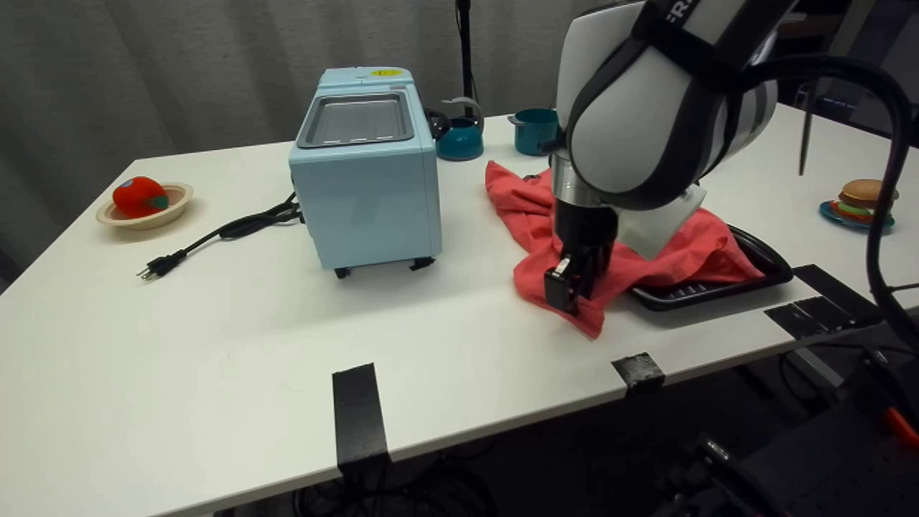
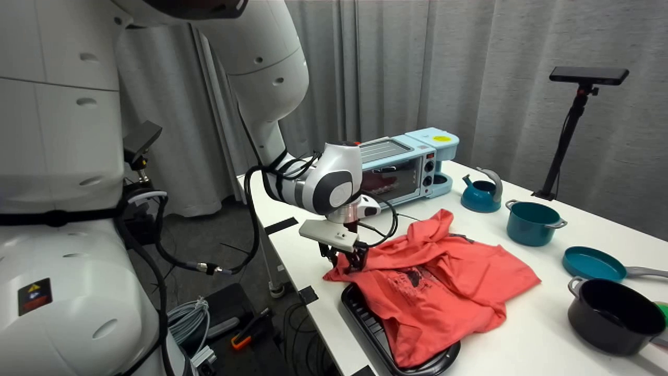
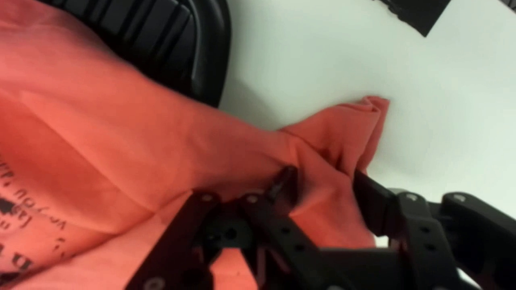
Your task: Fold the shirt
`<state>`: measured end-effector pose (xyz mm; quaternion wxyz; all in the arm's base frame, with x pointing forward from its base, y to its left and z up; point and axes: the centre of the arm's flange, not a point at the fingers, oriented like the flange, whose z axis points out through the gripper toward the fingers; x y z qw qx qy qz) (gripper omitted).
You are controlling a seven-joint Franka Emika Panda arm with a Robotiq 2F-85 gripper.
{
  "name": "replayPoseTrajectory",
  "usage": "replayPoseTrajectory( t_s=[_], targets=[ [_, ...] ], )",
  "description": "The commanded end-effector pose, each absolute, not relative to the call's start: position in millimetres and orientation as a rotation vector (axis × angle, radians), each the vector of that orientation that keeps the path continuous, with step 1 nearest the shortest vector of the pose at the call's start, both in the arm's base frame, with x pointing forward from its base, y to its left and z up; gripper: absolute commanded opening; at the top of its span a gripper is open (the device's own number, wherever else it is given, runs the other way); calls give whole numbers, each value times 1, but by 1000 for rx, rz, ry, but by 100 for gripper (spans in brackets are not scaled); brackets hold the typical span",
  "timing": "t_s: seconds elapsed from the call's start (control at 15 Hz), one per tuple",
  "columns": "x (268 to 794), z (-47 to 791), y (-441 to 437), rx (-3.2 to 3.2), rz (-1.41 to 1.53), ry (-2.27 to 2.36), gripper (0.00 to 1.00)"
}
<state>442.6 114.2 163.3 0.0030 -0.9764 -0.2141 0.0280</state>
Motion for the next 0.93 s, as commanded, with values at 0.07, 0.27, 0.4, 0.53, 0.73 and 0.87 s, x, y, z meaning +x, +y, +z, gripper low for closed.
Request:
replayPoseTrajectory(
  t_s=[0.07, 0.27, 0.4, 0.53, 0.73, 0.87],
  targets=[
    [443, 184, 117, -3020, 76, -616, 0],
    [446, 207, 118, -2999, 24, -567, 4],
    [450, 229, 116, -2997, -12, -535, 4],
    [456, 252, 112, -3008, -42, -500, 4],
    [481, 287, 101, -3042, -160, -478, 4],
    [503, 304, 93, -3072, -261, -456, 4]
  ],
)
